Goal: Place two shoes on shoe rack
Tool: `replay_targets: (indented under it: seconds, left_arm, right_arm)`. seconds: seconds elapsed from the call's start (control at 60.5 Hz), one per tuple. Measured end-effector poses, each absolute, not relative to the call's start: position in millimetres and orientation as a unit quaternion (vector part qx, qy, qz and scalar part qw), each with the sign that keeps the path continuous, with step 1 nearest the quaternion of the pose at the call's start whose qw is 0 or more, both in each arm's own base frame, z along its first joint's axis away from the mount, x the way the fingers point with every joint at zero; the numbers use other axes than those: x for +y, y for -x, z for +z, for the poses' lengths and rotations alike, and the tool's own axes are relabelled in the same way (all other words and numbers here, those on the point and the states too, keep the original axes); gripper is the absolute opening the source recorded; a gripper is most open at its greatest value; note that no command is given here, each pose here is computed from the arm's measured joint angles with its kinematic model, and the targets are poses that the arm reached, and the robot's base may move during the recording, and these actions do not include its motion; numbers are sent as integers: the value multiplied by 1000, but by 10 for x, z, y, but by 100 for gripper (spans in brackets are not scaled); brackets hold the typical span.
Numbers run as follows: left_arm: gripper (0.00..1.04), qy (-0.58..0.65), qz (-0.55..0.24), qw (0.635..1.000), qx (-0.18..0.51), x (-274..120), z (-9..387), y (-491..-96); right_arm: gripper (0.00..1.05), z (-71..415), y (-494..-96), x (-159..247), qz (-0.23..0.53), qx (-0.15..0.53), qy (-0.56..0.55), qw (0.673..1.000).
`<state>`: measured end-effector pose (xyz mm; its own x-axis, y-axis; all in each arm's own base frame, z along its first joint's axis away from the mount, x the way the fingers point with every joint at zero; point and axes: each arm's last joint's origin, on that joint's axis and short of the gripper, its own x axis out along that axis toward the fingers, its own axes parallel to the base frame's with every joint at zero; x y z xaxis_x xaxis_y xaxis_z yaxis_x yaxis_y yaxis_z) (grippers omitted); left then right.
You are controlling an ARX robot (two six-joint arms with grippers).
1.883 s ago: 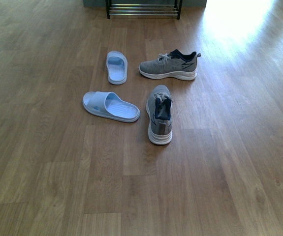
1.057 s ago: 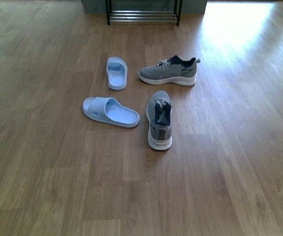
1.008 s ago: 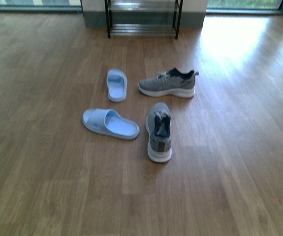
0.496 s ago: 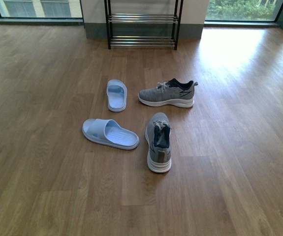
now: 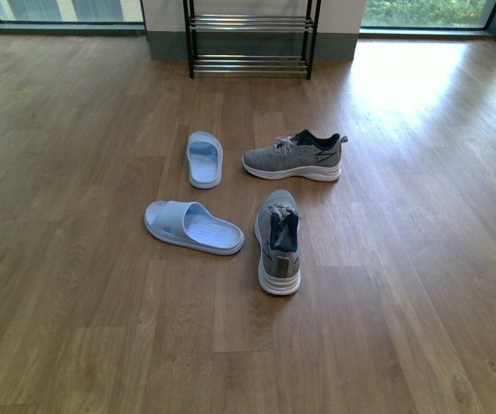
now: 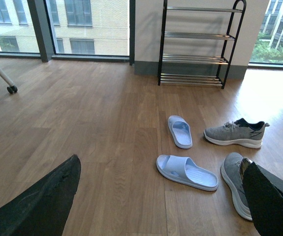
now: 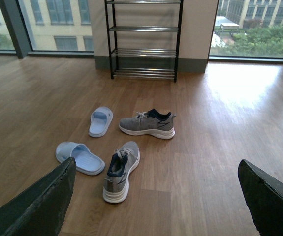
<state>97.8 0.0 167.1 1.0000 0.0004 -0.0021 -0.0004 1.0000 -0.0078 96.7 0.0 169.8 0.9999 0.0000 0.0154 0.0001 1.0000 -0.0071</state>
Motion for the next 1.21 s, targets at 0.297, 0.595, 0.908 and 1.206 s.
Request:
replay_targets:
  seconds: [0.297,0.595,0.908,1.206]
  left_arm:
    - [95,4,0,1000,1,0,1671,-978]
    - [95,4,0,1000,1,0,1671,-978]
    - [95,4,0,1000,1,0,1671,-978]
    - [95,4,1,1000,1,0,1671,-978]
  right_arm:
    - [95,1698,-967,0,0,-8,4,1000]
    - [95,1698,-967,0,0,-8,4,1000]
    - [95,1698,-967,0,0,-8,4,1000]
    - [95,1698,-967,0,0,-8,4,1000]
